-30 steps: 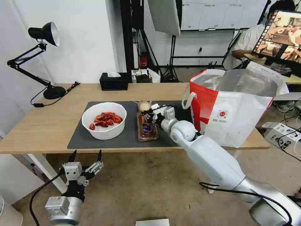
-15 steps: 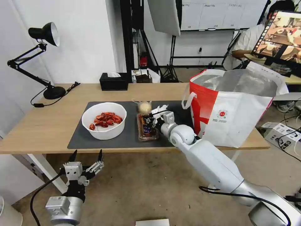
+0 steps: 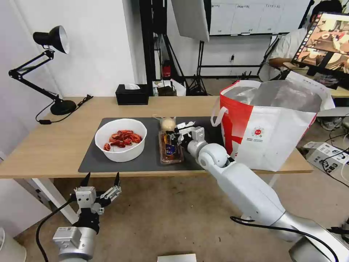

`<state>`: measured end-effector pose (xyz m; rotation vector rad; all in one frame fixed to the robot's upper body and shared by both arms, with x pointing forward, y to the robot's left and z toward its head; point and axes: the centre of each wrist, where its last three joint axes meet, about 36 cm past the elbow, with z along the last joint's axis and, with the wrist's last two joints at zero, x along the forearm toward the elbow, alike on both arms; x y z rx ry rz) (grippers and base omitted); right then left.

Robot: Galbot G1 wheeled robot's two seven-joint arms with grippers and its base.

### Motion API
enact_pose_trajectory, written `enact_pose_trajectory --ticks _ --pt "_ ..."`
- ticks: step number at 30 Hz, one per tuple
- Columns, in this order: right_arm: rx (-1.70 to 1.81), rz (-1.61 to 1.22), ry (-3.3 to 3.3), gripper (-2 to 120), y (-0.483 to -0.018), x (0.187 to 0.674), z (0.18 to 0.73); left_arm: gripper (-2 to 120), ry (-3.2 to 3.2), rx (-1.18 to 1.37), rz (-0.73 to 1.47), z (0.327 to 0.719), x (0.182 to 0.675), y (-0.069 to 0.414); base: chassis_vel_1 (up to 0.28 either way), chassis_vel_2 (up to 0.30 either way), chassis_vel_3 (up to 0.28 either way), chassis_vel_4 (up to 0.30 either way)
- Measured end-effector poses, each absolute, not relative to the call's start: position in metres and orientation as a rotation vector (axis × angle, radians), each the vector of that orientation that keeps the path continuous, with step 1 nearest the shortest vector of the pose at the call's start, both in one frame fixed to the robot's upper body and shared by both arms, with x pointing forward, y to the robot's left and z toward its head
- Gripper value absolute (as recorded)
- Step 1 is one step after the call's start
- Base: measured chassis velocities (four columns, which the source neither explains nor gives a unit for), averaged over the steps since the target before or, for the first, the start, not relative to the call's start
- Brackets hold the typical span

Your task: Pick up the trash from the table and place it into the takeout bag.

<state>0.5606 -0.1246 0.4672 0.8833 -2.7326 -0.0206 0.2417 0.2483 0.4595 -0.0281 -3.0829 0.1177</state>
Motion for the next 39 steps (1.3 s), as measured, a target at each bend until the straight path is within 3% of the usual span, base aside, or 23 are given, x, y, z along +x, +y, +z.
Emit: enact_pose_trajectory --ticks 5,8,11,20,28,39 --pt "0.899 -0.034 -2.752 0 -0.123 0.560 0.469 100 -3.044 -0.058 0.329 0.478 0.249 0.246 0.000 0.000 0.000 0.000" --pt "0.949 -0.019 -2.766 0 -0.114 0.560 0.474 100 -2.929 -0.155 0.622 0.502 0.267 0.250 0.000 0.000 0.000 0.000" --pt "0.961 0.012 -2.786 0 -0.115 0.557 0.473 100 -2.829 -0.265 0.756 0.508 0.276 0.249 0.000 0.000 0.000 0.000" --pt "0.965 0.072 -2.828 0 -0.135 0.550 0.485 100 -2.645 -0.502 0.972 0.497 0.323 0.240 0.000 0.000 0.000 0.000" --pt "0.952 0.097 -2.838 0 -0.152 0.548 0.492 100 -2.595 -0.535 1.033 0.483 0.374 0.231 0.000 0.000 0.000 0.000" --pt "0.926 0.091 -2.847 0 -0.166 0.542 0.494 100 -2.538 -0.543 0.937 0.469 0.414 0.223 0.000 0.000 0.000 0.000"
